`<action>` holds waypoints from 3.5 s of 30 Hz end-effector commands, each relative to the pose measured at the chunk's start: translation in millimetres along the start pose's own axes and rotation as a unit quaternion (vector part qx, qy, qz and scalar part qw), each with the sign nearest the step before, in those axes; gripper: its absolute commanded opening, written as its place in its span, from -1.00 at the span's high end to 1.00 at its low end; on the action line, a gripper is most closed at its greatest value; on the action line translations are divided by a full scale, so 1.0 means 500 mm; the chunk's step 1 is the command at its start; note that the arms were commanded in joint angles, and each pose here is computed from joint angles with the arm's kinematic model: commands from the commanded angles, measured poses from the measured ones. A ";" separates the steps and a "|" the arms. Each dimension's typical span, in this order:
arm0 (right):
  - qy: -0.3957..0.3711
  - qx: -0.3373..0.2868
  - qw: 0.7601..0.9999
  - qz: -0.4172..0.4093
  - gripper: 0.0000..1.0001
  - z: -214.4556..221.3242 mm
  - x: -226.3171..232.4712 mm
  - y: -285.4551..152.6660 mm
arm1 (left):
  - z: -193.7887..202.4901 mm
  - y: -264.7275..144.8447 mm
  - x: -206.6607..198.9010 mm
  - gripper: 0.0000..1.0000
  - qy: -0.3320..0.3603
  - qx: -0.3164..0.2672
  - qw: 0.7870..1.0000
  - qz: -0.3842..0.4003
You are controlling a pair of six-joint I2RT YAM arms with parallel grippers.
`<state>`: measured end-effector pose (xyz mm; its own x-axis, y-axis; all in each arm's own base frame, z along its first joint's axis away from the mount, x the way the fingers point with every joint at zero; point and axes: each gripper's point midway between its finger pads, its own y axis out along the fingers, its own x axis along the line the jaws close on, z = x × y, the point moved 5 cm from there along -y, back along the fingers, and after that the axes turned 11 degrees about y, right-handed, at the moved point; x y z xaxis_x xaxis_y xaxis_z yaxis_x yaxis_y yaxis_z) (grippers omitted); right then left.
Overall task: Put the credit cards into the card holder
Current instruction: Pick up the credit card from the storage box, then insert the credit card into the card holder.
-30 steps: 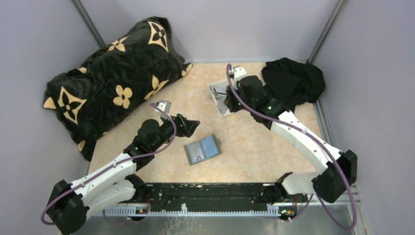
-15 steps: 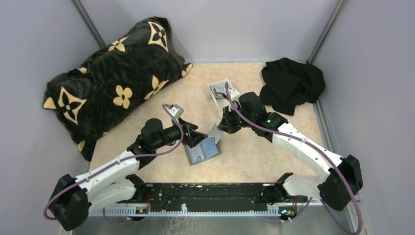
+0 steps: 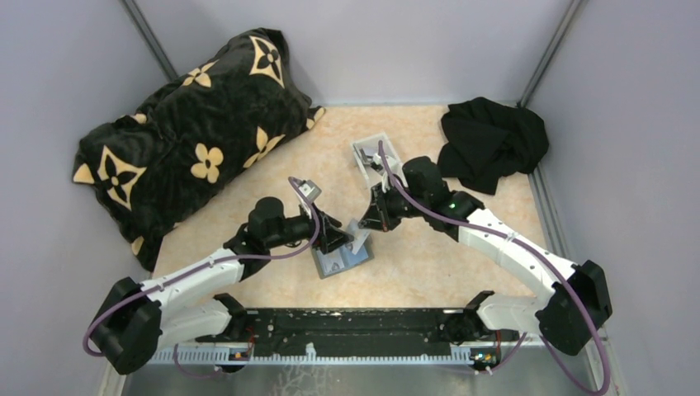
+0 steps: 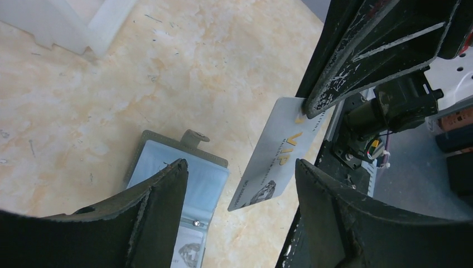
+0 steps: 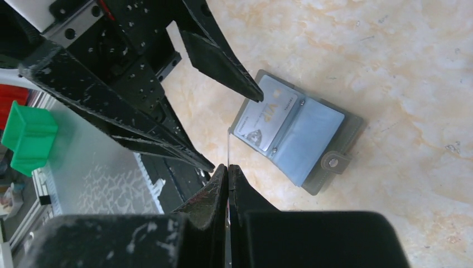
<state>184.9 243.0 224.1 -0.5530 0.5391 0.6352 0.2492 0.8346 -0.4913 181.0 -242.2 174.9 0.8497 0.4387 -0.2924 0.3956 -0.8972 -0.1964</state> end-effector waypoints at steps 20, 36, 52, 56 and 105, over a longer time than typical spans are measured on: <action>0.021 -0.022 0.999 -0.020 0.96 -0.029 -0.041 0.012 | -0.001 0.015 -0.012 1.00 0.000 -0.006 0.999 0.051; -0.012 -0.105 0.988 0.112 0.25 -0.050 -0.090 0.031 | 0.101 -0.024 0.099 1.00 -0.248 -0.023 0.938 -0.240; -0.037 -0.052 0.987 0.145 1.00 0.035 -0.096 0.134 | 0.126 -0.054 0.060 1.00 -0.386 -0.054 0.880 -0.271; -0.037 -0.040 0.986 0.154 1.00 0.050 -0.108 0.152 | 0.137 -0.040 0.032 1.00 -0.388 -0.039 0.881 -0.268; -0.020 0.017 0.978 0.205 1.00 0.142 -0.194 0.207 | 0.183 -0.002 0.034 1.00 -0.392 -0.028 0.870 -0.297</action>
<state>207.9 262.1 70.8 -0.4361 0.8294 0.3491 0.4208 0.5308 -0.7356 161.3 -223.9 79.0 -0.0040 0.7278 -0.6858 0.7127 -0.4790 -0.5125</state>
